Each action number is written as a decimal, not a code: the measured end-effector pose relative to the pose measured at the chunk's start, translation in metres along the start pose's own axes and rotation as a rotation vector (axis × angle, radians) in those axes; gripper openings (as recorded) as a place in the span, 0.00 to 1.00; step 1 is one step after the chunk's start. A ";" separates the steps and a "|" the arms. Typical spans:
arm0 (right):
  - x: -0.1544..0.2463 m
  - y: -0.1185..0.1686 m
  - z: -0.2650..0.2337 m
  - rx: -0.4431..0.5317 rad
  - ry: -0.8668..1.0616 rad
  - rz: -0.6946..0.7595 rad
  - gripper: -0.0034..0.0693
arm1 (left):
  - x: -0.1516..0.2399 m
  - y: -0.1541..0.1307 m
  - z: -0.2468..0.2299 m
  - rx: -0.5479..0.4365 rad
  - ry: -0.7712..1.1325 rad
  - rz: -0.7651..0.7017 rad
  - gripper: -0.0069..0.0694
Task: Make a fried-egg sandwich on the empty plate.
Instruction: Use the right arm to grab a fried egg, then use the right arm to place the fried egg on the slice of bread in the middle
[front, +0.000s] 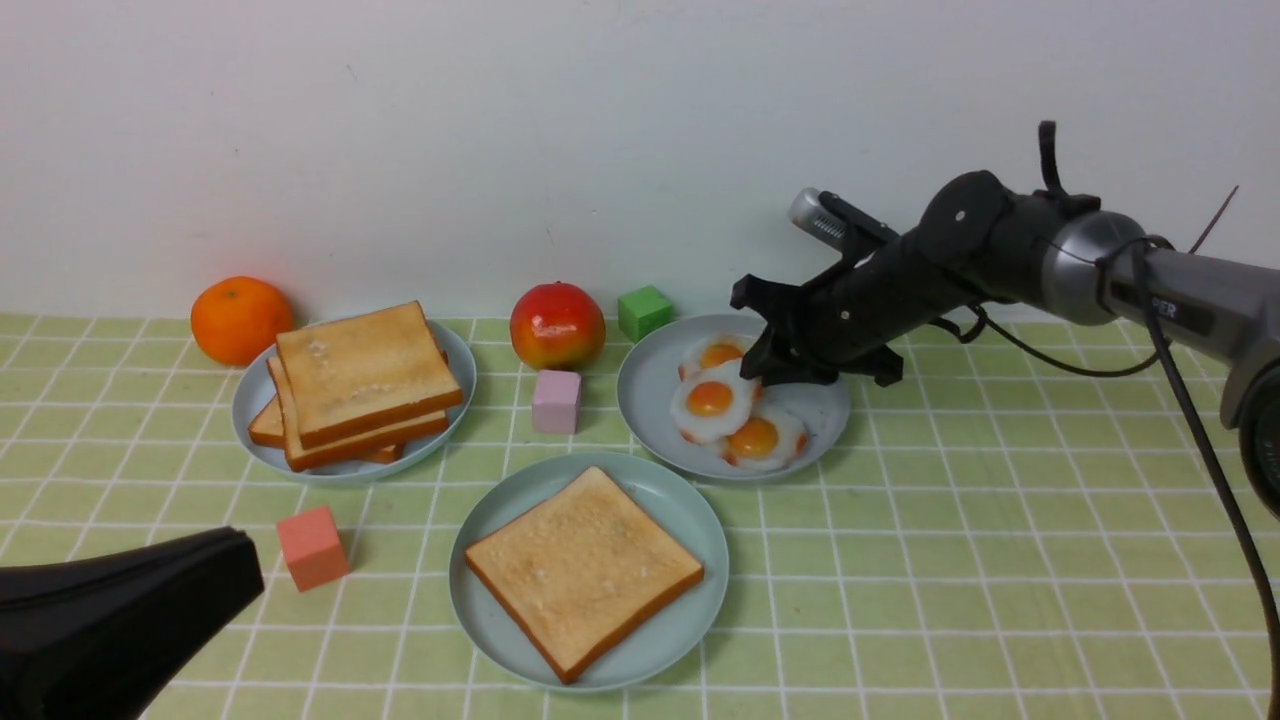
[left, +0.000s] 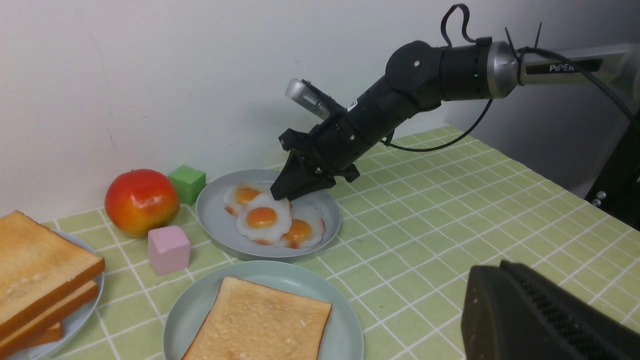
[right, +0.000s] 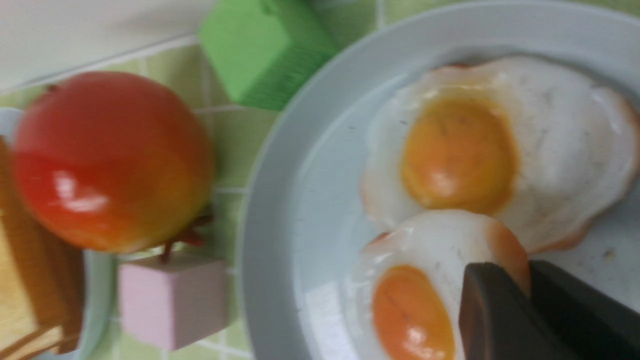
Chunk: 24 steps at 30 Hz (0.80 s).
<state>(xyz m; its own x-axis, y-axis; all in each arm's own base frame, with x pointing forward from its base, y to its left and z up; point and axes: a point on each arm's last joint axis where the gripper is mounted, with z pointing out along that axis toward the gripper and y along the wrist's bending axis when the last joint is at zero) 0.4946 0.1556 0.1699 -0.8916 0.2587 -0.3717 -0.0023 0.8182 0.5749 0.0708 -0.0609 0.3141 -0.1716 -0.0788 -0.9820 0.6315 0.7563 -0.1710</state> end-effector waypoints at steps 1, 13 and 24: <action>0.000 0.001 -0.001 -0.001 0.001 -0.001 0.14 | 0.000 0.000 0.000 0.000 0.000 0.000 0.07; -0.006 0.057 -0.090 -0.084 0.006 -0.186 0.14 | 0.007 0.002 0.000 -0.024 0.074 0.000 0.07; 0.064 0.098 -0.154 -0.125 0.061 -0.324 0.14 | 0.010 0.002 -0.001 -0.027 0.108 -0.033 0.08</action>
<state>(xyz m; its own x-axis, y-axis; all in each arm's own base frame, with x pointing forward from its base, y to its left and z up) 0.3680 0.1736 0.3150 -0.8611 -0.0381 -0.5071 -0.3411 0.7828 0.5204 0.0702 -0.0596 0.3041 -0.2729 -0.0347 -0.9614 0.6038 0.7719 -0.1992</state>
